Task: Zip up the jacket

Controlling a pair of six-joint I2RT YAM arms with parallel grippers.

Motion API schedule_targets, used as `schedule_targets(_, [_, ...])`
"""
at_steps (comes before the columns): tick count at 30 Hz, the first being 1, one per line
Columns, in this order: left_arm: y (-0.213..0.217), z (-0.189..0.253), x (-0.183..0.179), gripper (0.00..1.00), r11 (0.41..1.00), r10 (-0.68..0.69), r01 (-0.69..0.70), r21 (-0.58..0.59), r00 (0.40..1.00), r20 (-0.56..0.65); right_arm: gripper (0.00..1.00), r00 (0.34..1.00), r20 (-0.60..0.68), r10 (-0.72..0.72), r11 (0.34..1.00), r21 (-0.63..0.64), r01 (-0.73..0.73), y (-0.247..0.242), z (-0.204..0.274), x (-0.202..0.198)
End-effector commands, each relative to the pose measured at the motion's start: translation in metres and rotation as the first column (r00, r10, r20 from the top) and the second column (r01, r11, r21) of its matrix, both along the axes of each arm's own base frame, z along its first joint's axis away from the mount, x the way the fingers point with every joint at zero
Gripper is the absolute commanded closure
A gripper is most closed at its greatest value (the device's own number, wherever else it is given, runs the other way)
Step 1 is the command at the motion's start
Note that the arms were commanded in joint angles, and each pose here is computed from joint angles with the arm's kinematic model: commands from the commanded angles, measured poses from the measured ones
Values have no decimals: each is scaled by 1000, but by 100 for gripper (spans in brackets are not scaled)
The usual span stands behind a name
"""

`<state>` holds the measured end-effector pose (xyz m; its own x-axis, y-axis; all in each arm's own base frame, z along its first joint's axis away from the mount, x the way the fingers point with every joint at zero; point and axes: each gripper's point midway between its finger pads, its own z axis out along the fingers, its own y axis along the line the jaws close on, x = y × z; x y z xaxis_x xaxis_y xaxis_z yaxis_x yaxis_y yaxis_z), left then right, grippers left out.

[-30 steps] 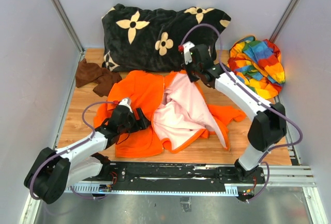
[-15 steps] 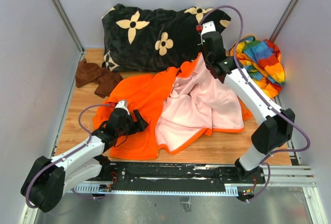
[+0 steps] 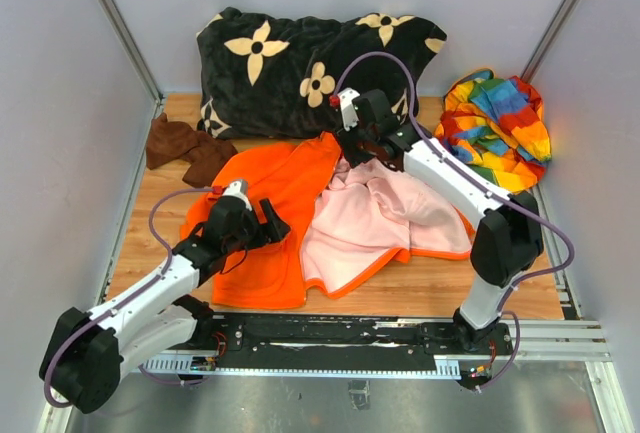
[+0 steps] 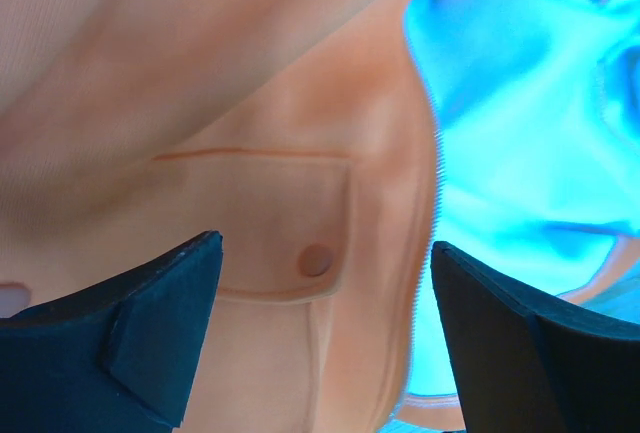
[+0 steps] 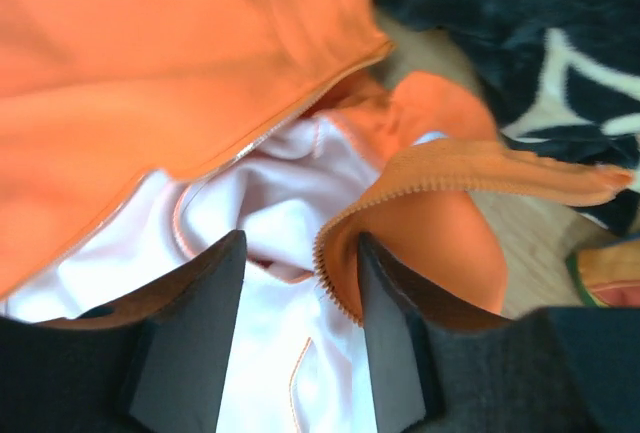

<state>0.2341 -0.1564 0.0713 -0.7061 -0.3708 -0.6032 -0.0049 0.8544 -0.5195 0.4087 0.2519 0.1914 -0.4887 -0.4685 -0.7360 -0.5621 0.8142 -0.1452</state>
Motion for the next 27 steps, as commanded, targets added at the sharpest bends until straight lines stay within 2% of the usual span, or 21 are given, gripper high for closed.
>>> schedule_targets(1, [-8, 47, 18, 9, 1000, -24, 25, -11, 994, 108, 46, 990, -69, 125, 988, 99, -118, 3, 14, -47])
schedule_targets(4, [-7, 68, 33, 6, 1000, -16, 14, 14, 986, 166, 40, 992, -61, 112, 985, 136, -103, -13, 22, -63])
schedule_targets(9, [-15, 95, 68, 2, 997, -27, 9, 80, 973, 229, 34, 998, -62, -12, 989, 150, 21, -61, 17, -84])
schedule_targets(14, [-35, 104, 110, 1, 987, -79, 44, 155, 971, 227, 19, 997, -31, -77, 984, 159, 81, -92, 17, -109])
schedule_targets(20, [-66, 84, 156, 1, 971, -149, 112, 212, 974, 171, 1, 953, -81, -293, 939, 165, 302, -145, -4, -119])
schedule_targets(27, [-85, 39, 206, 1, 943, -165, 135, 303, 983, 77, 2, 867, -91, -491, 845, 192, 499, -193, -24, -131])
